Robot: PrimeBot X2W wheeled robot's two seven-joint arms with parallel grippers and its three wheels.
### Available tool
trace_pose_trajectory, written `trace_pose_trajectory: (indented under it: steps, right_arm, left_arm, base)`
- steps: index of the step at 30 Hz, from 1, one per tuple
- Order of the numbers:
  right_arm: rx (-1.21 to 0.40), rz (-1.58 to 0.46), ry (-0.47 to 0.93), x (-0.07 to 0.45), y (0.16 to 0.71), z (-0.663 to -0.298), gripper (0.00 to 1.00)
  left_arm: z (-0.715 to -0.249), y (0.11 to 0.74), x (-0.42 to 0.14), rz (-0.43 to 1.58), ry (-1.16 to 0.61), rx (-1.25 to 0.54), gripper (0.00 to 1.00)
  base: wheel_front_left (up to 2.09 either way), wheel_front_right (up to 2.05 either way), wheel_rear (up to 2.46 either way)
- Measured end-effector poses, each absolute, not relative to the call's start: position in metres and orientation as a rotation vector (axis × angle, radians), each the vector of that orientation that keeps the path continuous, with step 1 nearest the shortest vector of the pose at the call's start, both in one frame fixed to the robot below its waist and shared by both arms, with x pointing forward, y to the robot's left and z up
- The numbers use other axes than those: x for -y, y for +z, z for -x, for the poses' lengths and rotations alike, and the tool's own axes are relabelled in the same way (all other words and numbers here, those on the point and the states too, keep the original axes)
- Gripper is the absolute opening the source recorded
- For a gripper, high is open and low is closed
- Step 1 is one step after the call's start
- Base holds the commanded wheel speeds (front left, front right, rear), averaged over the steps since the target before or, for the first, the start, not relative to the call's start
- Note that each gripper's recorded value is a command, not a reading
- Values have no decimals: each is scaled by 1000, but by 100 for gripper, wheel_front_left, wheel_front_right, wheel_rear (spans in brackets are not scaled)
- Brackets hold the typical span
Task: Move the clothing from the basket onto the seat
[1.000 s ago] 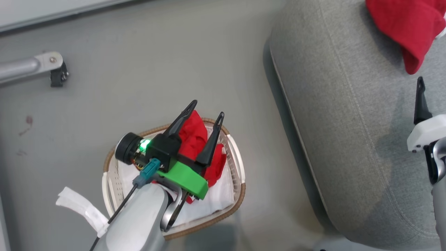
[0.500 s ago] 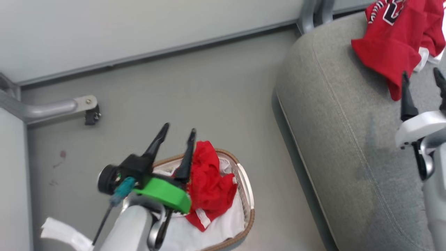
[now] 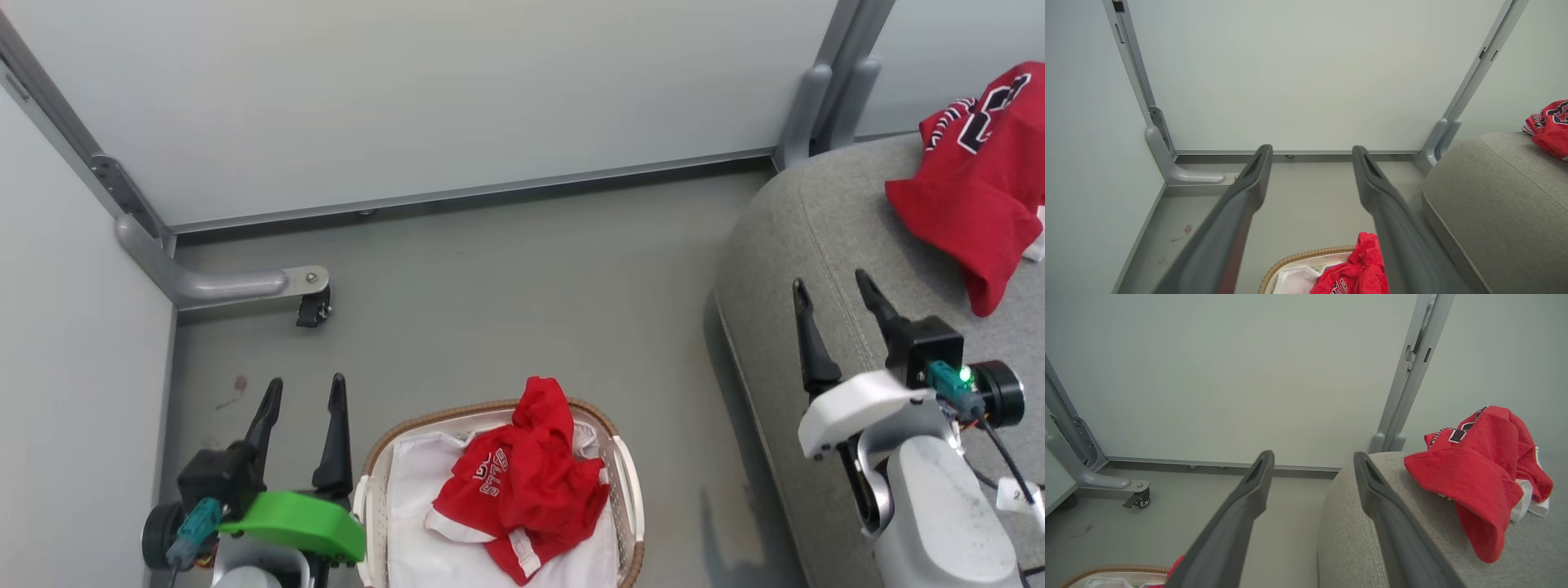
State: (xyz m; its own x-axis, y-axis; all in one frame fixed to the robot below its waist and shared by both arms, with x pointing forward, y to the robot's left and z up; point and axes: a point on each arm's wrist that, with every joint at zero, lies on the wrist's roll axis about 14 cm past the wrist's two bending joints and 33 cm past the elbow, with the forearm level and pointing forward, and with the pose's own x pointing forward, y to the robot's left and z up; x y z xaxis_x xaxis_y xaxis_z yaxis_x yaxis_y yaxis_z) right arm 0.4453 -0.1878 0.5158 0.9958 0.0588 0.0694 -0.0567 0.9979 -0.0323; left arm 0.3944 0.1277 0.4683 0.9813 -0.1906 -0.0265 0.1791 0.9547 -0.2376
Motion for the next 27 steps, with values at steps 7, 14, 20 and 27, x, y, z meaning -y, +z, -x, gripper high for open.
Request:
trace_pose_trajectory:
  steps: [7,14,20,27]
  right_arm:
    - [61,-70,90,169,506,-415,100]
    - [31,-111,127,155,495,-396,100]
    - [30,-108,128,155,494,-395,100]
    - [28,-113,133,153,494,-394,100]
  left_arm:
    - [-358,456,-160,248,-81,-76,100]
    - [-344,458,-164,273,-62,-68,100]
    - [-344,458,-158,279,-78,-70,100]
    - [-345,457,-155,281,-86,-73,100]
  base:
    - [0,0,0]
    - [0,0,0]
    - [0,0,0]
    - [0,0,0]
